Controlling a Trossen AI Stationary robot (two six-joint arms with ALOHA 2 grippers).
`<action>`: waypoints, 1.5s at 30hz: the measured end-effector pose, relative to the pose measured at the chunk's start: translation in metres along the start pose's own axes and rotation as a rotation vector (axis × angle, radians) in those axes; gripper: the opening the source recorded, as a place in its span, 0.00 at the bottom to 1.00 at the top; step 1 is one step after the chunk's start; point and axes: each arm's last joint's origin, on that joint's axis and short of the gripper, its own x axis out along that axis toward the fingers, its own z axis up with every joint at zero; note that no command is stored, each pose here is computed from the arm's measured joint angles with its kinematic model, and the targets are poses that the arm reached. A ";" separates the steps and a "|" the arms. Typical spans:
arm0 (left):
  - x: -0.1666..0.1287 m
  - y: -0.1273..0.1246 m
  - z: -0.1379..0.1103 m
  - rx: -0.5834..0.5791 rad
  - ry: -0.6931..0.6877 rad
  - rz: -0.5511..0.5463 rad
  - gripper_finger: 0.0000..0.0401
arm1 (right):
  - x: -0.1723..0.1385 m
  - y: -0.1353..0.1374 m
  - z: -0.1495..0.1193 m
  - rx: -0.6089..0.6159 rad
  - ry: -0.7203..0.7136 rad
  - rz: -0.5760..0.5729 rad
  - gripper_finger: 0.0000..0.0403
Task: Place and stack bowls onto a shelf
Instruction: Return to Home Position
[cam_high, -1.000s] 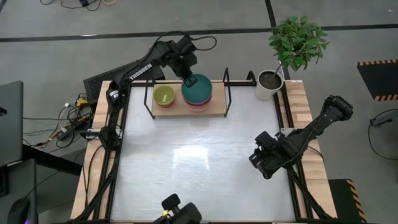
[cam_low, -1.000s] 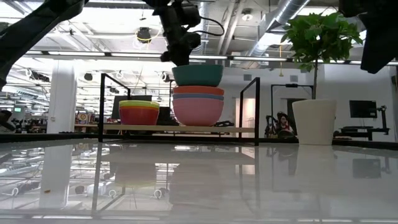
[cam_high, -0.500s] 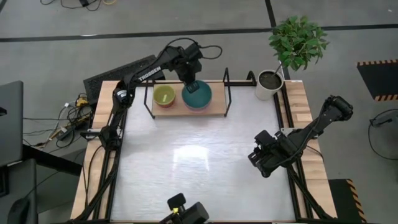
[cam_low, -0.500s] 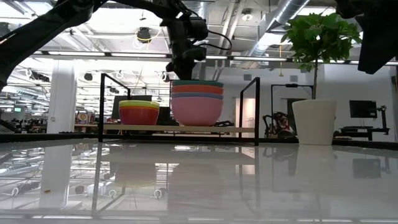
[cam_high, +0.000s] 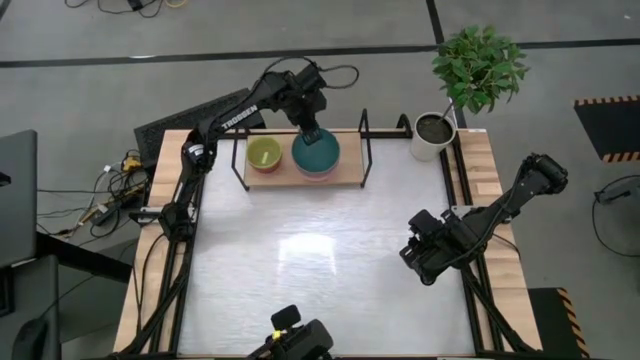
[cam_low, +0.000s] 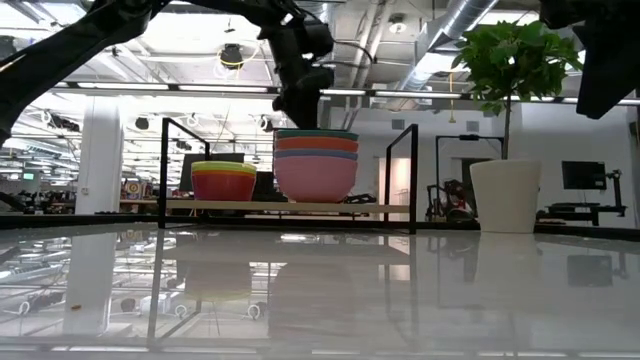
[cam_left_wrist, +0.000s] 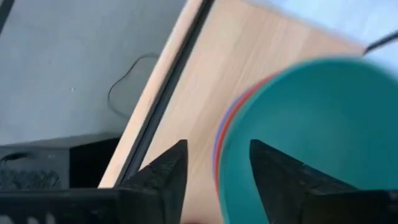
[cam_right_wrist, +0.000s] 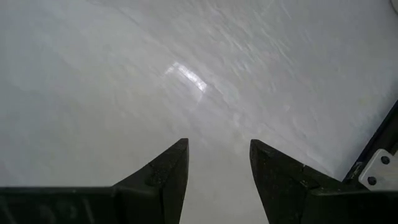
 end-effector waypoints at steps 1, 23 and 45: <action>-0.004 0.001 0.002 -0.012 -0.020 -0.013 0.40 | 0.000 0.000 0.000 -0.001 0.000 0.000 0.49; -0.213 -0.041 -0.041 0.245 -0.599 -0.440 0.43 | -0.031 -0.040 0.069 -0.183 -0.479 0.164 0.49; -0.210 -0.079 -0.107 0.174 -0.873 -0.551 0.43 | -0.075 -0.174 0.052 0.091 -0.976 0.368 0.49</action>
